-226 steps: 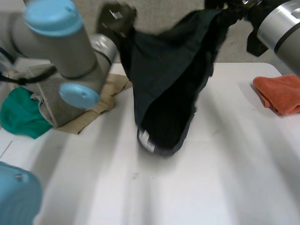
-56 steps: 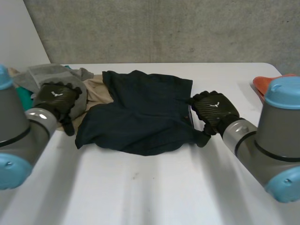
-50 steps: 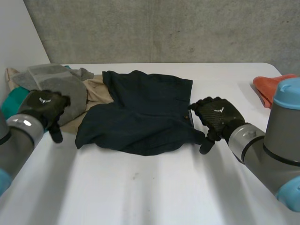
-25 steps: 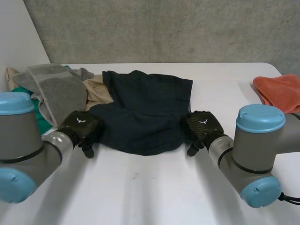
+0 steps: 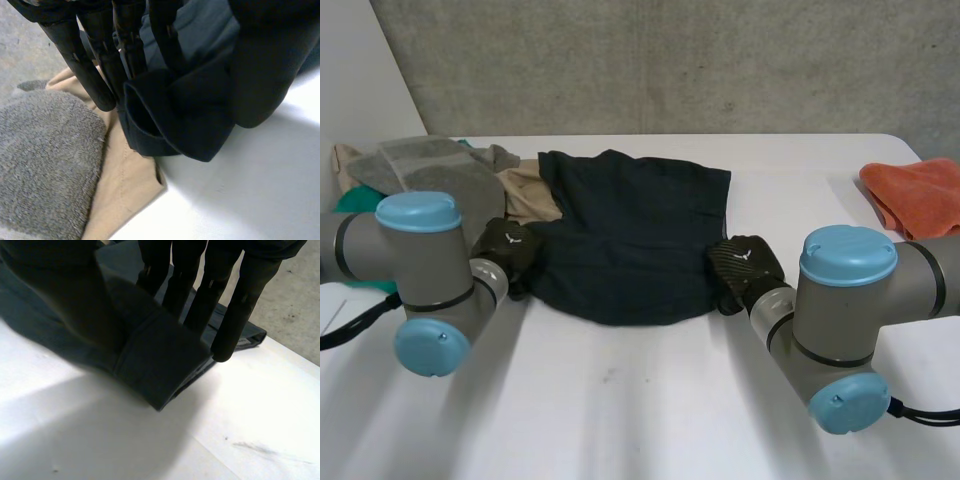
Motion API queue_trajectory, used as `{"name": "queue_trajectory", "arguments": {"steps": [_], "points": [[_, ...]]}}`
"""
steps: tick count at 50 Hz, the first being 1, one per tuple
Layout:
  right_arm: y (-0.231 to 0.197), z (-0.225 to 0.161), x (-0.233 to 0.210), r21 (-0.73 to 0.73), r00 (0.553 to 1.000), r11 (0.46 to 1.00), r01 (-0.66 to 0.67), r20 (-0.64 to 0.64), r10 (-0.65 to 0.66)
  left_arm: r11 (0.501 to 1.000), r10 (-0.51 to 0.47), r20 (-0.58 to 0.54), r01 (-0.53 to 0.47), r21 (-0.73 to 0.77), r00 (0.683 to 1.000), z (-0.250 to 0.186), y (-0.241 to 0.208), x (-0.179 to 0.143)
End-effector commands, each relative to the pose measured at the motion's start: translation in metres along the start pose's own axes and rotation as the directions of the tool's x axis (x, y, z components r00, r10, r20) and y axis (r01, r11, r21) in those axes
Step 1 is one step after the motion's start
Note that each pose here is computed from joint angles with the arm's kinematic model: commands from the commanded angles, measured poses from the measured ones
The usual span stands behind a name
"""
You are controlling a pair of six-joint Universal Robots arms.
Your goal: Fold the laundry.
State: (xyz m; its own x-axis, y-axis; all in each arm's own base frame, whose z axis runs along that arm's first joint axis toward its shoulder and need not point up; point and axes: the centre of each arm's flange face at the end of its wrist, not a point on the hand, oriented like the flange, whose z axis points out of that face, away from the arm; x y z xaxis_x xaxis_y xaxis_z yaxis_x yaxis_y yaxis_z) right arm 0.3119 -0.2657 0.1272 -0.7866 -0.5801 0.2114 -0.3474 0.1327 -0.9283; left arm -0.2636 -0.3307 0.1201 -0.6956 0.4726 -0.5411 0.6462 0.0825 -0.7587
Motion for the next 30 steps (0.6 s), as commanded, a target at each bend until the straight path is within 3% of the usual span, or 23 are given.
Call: {"name": "queue_trajectory", "arguments": {"steps": [1,6,10,16,18,22,26,30], "points": [[-0.012,-0.003,0.007,0.024,1.0,1.0,0.016,-0.026,-0.015,0.993,0.097,0.057,-0.1,0.055,0.994,0.002,-0.003,-0.004],[-0.046,-0.019,0.02,0.096,0.997,0.994,0.053,-0.059,-0.047,0.981,0.117,0.102,-0.131,0.144,0.988,-0.018,-0.033,-0.025],[-0.093,-0.039,0.039,0.206,0.992,0.975,0.079,-0.114,-0.057,0.954,0.041,0.186,-0.094,0.284,0.982,-0.053,-0.084,-0.059],[-0.194,-0.081,0.078,0.48,0.973,0.868,0.128,-0.23,-0.016,0.827,-0.166,0.282,-0.022,0.561,0.945,-0.158,-0.18,-0.126],[-0.223,-0.095,0.089,0.543,0.967,0.829,0.136,-0.254,0.009,0.782,-0.221,0.265,0.008,0.623,0.938,-0.193,-0.203,-0.142],[-0.253,-0.109,0.098,0.575,0.965,0.806,0.142,-0.263,0.018,0.742,-0.273,0.211,0.065,0.667,0.939,-0.223,-0.226,-0.155],[-0.261,-0.104,0.1,0.543,0.97,0.829,0.131,-0.243,0.005,0.75,-0.3,0.168,0.123,0.65,0.939,-0.228,-0.234,-0.158],[-0.252,-0.087,0.099,0.48,0.977,0.87,0.112,-0.212,-0.009,0.794,-0.298,0.148,0.159,0.587,0.943,-0.199,-0.23,-0.152]]}}
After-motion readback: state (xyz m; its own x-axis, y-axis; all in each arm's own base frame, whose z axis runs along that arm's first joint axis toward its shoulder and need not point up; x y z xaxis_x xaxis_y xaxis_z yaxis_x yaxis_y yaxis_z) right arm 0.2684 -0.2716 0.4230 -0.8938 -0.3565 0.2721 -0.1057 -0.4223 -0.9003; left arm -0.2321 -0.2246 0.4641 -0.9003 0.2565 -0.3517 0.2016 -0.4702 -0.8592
